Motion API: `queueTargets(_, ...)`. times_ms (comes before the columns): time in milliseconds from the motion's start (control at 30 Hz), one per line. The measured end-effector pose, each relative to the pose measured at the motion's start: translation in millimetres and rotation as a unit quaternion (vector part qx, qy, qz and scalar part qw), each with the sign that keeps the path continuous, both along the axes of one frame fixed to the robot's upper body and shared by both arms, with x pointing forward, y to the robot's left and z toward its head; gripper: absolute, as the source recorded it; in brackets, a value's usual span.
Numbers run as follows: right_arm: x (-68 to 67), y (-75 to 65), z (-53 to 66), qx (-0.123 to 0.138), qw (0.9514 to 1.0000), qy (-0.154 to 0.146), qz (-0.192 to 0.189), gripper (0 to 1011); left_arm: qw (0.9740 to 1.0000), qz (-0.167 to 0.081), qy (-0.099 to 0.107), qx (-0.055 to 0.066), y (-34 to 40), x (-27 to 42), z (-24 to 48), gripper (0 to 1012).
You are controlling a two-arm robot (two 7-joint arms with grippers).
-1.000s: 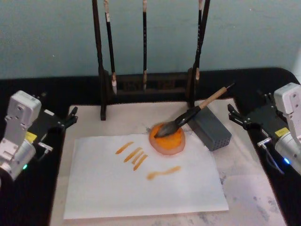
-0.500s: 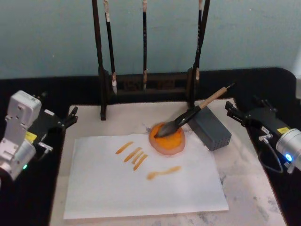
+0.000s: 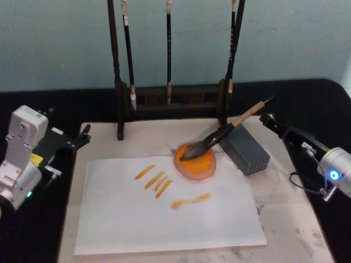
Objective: Pick up the brush from the inkstone, write on the paper, then place the brush back to its original position.
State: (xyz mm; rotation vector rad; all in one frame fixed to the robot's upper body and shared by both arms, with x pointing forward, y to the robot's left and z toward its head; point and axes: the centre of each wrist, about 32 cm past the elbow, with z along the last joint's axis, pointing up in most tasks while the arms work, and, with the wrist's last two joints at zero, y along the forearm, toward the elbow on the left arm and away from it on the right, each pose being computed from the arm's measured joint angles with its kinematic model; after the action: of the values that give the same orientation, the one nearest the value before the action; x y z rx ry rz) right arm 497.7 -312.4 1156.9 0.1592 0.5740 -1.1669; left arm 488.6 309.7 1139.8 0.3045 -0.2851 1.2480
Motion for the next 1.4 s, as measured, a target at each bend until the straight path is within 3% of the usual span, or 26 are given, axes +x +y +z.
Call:
queueTargets(433,17.6,7.9,-8.2,0.065,0.9975,0.029,-0.001,1000,1.0,0.0,0.0,0.0,0.0,0.0,0.0,1001)
queueTargets(833,33.5,14.0,-17.0,0.131,0.9907,0.035,-0.01,1000,1.0,0.0,0.0,0.0,0.0,0.0,0.0,1001)
queueTargets(1400,45.6,20.5,-23.2,0.142,0.9886,0.05,-0.006,1000,1.0,0.0,0.0,0.0,0.0,0.0,0.0,1001)
